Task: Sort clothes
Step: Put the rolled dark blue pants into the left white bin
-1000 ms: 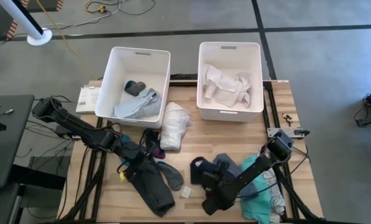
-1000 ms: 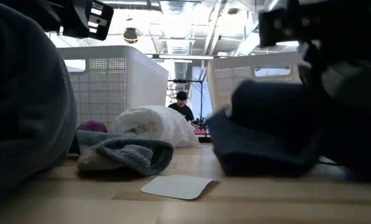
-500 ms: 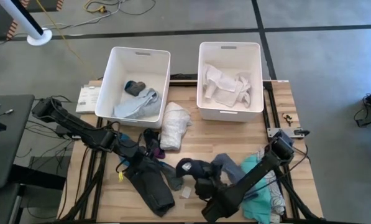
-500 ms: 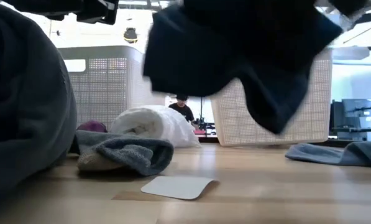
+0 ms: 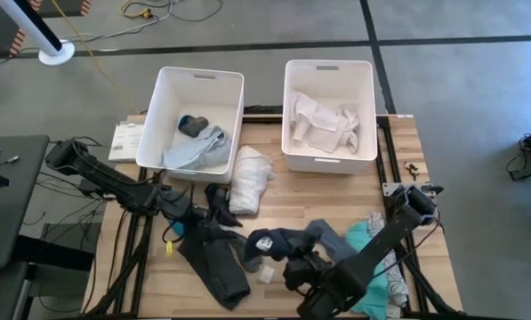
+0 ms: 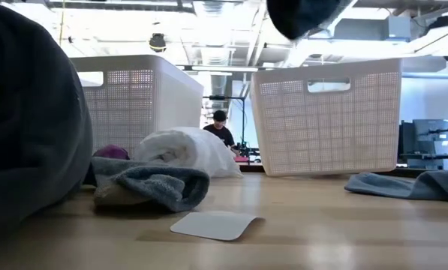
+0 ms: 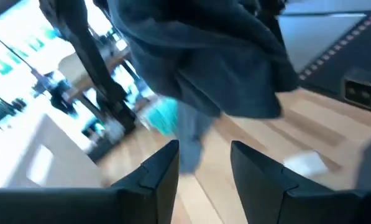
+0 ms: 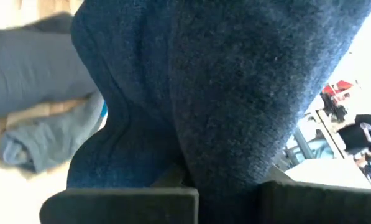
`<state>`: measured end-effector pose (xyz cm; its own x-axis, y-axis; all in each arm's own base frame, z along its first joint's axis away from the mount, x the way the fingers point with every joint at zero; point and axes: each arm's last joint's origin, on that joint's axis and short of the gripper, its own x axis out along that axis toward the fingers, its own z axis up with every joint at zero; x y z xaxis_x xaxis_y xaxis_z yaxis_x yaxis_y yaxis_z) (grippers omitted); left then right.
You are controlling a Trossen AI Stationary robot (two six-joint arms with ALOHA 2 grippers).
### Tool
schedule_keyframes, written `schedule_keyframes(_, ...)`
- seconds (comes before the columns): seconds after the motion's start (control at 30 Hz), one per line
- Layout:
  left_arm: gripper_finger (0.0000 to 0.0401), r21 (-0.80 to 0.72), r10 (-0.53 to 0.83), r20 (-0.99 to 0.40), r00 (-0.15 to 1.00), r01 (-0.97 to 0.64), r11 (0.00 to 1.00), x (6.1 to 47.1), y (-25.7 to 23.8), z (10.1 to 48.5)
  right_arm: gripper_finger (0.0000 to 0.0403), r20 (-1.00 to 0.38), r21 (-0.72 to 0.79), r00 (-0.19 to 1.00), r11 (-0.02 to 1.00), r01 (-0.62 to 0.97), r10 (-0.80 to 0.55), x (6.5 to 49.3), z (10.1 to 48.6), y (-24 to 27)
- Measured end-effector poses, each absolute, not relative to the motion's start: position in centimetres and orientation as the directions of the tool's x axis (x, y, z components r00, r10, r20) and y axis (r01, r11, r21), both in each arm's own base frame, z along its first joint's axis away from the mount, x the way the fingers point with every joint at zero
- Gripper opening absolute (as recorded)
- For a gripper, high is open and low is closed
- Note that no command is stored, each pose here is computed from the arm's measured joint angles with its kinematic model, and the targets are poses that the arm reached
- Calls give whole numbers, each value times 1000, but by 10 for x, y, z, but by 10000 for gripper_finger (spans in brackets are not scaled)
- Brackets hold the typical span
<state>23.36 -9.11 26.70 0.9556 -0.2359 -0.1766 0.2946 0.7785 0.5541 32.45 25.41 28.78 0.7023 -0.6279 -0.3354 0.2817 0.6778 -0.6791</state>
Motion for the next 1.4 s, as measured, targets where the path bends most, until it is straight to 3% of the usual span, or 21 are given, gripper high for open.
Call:
schedule_keyframes(0.4, 286, 539, -281, 57, 958, 207, 817, 235, -93, 290, 42, -334, -718, 730, 663, 213, -596, 357, 304, 236)
schedule_keyframes(0.57, 314, 542, -309, 59, 949, 229, 808, 234, -94, 290, 42, -345, -720, 747, 671, 178, -569, 376, 309, 222)
schedule_keyframes(0.77, 316, 576, -374, 69, 925, 269, 772, 233, -96, 291, 43, -370, -658, 812, 744, 114, -451, 402, 318, 204)
schedule_keyframes(1.17, 314, 594, -391, 161, 906, 227, 771, 231, -101, 300, 44, -390, -575, 835, 811, 108, -388, 426, 322, 166)
schedule_keyframes(1.27, 290, 602, -390, 165, 906, 221, 767, 230, -101, 300, 45, -388, -559, 843, 822, 105, -371, 428, 323, 164)
schedule_keyframes(1.4, 218, 616, -392, 151, 908, 224, 755, 231, -101, 299, 50, -389, -559, 846, 823, 98, -364, 428, 323, 164)
